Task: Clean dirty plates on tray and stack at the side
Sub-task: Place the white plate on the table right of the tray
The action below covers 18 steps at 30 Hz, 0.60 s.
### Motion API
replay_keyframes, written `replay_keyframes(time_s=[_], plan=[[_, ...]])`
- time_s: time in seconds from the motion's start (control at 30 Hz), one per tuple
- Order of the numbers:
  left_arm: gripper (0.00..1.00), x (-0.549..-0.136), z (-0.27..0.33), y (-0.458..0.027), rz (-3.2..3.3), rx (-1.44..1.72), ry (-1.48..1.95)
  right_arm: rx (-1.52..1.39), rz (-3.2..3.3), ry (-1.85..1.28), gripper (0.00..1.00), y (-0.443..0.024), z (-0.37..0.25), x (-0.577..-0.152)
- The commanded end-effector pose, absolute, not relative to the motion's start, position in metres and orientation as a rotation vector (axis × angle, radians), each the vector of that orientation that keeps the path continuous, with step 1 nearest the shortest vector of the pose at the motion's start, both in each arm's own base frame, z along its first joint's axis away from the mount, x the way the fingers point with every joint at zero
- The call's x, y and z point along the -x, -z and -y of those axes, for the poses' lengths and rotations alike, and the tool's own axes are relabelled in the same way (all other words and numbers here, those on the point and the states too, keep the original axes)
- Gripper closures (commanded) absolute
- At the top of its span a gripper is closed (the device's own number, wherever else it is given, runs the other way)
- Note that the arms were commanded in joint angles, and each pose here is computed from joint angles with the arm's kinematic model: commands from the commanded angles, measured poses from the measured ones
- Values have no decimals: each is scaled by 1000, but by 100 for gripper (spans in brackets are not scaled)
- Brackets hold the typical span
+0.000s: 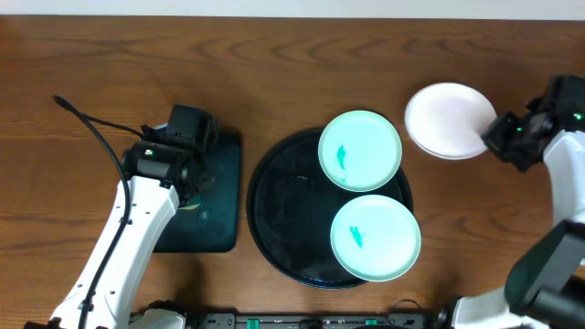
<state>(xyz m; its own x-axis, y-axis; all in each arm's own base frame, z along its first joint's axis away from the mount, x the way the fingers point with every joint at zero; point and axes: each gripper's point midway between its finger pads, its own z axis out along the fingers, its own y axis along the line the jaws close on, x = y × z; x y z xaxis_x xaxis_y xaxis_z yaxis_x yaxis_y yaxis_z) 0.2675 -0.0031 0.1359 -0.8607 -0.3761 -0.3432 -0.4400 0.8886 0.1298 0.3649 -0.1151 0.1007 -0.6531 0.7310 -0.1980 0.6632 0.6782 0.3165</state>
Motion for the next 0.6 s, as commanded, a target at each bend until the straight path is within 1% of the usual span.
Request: replay_keyframes(time_s=[0.0, 0.17, 0.37, 0.4, 0.5, 0.53, 0.57], plan=[[93, -269, -1, -138, -2736, 607, -315, -1193, -2606, -347, 99, -71, 132, -362], [93, -269, -1, -138, -2737, 606, -316, -1294, -2595, -342, 99, -36, 158, -361], [93, -269, -1, -138, -2741, 592, -318, -1387, -2587, -342, 99, -8, 180, -352], [93, -269, -1, -138, -2740, 592, -318, -1363, -2600, -352, 97, -7, 180, -350], [93, -269, -1, -138, -2740, 592, -318, -1216, -2621, -454, 76, -14, 171, -358], [93, -269, -1, -138, -2740, 592, -318, -1161, -2612, -509, 72, -21, 166, -364], [93, -269, -1, -138, -2740, 592, -318, -1106, -2591, -569, 70, -31, 160, -370]])
